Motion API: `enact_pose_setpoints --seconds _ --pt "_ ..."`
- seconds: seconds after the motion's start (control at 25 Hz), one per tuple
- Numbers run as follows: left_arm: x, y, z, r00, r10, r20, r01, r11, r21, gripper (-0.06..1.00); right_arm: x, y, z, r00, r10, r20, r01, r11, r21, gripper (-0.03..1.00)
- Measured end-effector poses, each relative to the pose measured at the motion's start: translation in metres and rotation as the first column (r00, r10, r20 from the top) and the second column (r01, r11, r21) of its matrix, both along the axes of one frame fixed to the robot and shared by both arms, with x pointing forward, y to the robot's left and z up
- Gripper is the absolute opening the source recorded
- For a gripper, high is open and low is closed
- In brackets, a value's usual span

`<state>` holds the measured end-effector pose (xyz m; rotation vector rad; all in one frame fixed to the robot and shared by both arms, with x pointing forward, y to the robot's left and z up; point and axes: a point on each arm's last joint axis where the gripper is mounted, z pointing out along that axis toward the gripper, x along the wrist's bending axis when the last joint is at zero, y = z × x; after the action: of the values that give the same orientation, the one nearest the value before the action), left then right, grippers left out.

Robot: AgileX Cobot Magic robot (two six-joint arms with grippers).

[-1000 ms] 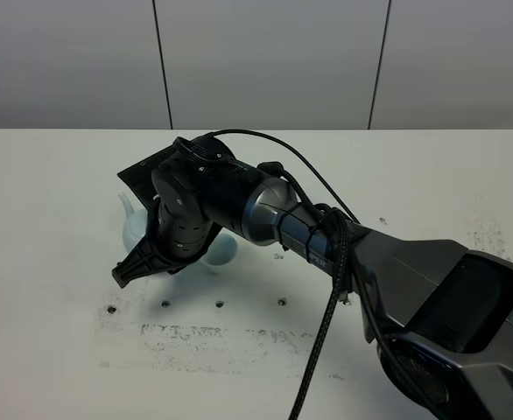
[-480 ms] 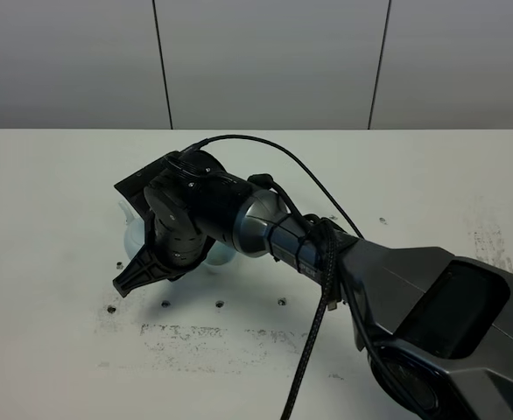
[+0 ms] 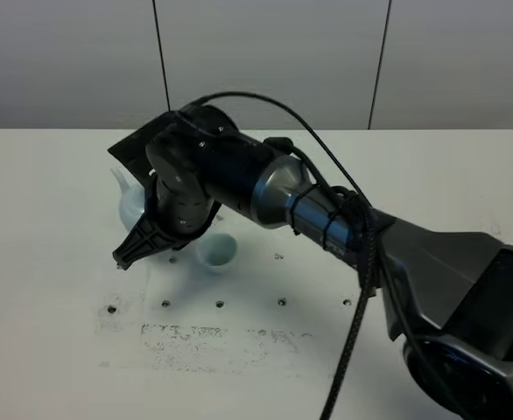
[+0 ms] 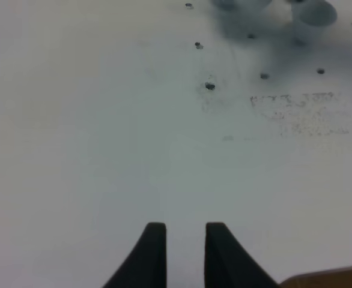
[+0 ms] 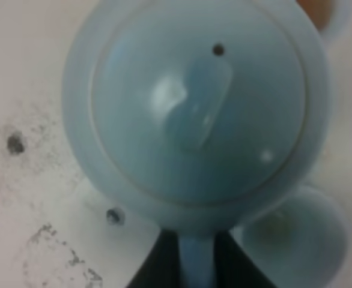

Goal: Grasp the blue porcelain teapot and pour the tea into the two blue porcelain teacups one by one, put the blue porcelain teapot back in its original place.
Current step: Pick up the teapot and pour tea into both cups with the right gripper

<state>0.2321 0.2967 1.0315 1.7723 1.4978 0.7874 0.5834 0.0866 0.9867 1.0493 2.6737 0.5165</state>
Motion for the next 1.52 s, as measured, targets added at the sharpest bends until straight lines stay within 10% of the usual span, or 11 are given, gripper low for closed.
enact_pose_setpoints --seconds 0.28,0.72,1.12,1.52 --pt "0.0 0.0 0.0 1.0 0.0 0.0 0.0 1.0 0.0 0.22 0.007 -0.03 0.046 0.999 0.034 0.015 -0.034 0.999 0.025 0.06" --pt "0.0 0.0 0.0 1.0 0.0 0.0 0.0 1.0 0.0 0.22 0.007 -0.116 0.034 0.981 0.152 0.122 -0.151 0.988 -0.018 0.06" --pt "0.0 0.0 0.0 1.0 0.0 0.0 0.0 1.0 0.0 0.22 0.016 -0.132 0.013 0.659 0.739 0.137 -0.651 0.653 -0.387 0.06" --pt "0.0 0.0 0.0 1.0 0.0 0.0 0.0 1.0 -0.001 0.22 0.045 -0.137 -0.011 0.58 0.814 0.041 -0.656 0.496 -0.569 0.06"
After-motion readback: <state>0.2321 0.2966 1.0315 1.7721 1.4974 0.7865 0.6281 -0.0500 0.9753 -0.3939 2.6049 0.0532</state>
